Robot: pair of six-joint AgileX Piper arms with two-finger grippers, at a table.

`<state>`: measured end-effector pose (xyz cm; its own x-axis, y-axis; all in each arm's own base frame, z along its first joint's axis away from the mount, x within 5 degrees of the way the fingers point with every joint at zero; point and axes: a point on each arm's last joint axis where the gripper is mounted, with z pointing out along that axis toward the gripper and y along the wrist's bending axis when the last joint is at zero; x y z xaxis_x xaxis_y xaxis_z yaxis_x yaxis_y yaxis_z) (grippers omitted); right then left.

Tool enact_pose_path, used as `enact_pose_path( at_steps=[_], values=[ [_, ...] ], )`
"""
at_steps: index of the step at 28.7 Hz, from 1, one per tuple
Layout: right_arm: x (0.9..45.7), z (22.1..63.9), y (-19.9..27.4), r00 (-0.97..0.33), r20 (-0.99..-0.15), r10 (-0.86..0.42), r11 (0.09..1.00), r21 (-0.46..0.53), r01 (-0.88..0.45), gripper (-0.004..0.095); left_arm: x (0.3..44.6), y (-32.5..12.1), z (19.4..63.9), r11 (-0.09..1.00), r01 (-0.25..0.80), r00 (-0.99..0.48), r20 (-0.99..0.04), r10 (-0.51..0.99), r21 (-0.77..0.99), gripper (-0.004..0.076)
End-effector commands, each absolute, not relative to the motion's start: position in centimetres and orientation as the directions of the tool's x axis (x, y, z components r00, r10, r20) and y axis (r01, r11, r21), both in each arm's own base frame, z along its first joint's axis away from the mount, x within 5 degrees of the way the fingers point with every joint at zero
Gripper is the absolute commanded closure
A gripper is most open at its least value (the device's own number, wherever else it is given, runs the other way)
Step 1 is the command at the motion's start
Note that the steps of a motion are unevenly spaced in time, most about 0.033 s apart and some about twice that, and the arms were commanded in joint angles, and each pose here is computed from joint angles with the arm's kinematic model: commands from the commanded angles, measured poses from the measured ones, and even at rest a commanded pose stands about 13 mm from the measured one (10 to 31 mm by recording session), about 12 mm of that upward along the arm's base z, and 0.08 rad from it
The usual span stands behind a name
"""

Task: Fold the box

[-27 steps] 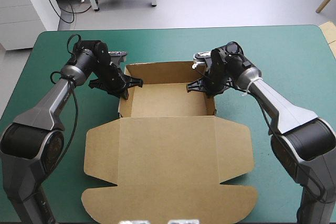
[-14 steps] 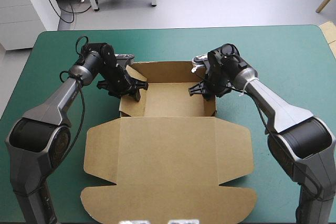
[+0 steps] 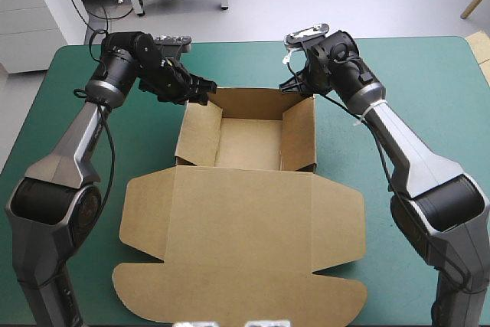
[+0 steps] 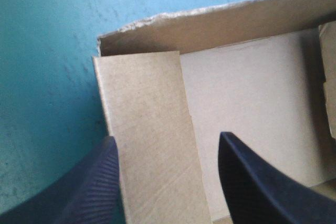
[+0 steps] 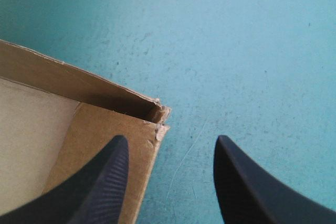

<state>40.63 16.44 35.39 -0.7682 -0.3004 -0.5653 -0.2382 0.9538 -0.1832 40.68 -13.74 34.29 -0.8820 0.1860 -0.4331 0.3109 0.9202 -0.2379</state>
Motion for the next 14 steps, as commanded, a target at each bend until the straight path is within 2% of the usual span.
enact_pose_path(
  at_steps=[1,4,7,10,13,14],
  values=[
    [39.3,38.8,15.5,-0.733,-0.62,-0.281,0.96,-0.187,-0.21,0.0438,38.3,-13.2,39.4,0.914,0.346,-0.826,-0.53,0.189,-0.213,0.0319],
    [38.9,39.1,15.6,-0.734,-0.628,-0.258,0.966,-0.151,-0.21,0.0438,37.7,-12.6,40.4,0.924,0.351,-0.802,-0.558,0.211,-0.154,0.0337],
    [38.3,39.8,15.9,-0.734,-0.638,-0.233,0.969,-0.092,-0.228,0.0438,36.8,-11.6,42.0,0.929,0.367,-0.757,-0.596,0.268,-0.048,0.0422],
    [37.7,40.5,15.8,-0.732,-0.651,-0.201,0.974,-0.052,-0.221,0.0438,35.6,-10.5,43.8,0.936,0.351,-0.72,-0.629,0.295,0.037,0.056],
    [37.2,41.2,15.8,-0.737,-0.659,-0.15,0.98,0.001,-0.2,0.0438,34.1,-9.9,45.3,0.936,0.347,-0.692,-0.656,0.302,0.064,0.0735],
    [37.0,41.4,15.8,-0.735,-0.662,-0.148,0.98,0.005,-0.201,0.0438,33.5,-9.7,45.7,0.936,0.347,-0.685,-0.664,0.3,0.065,0.0729]
  ],
)
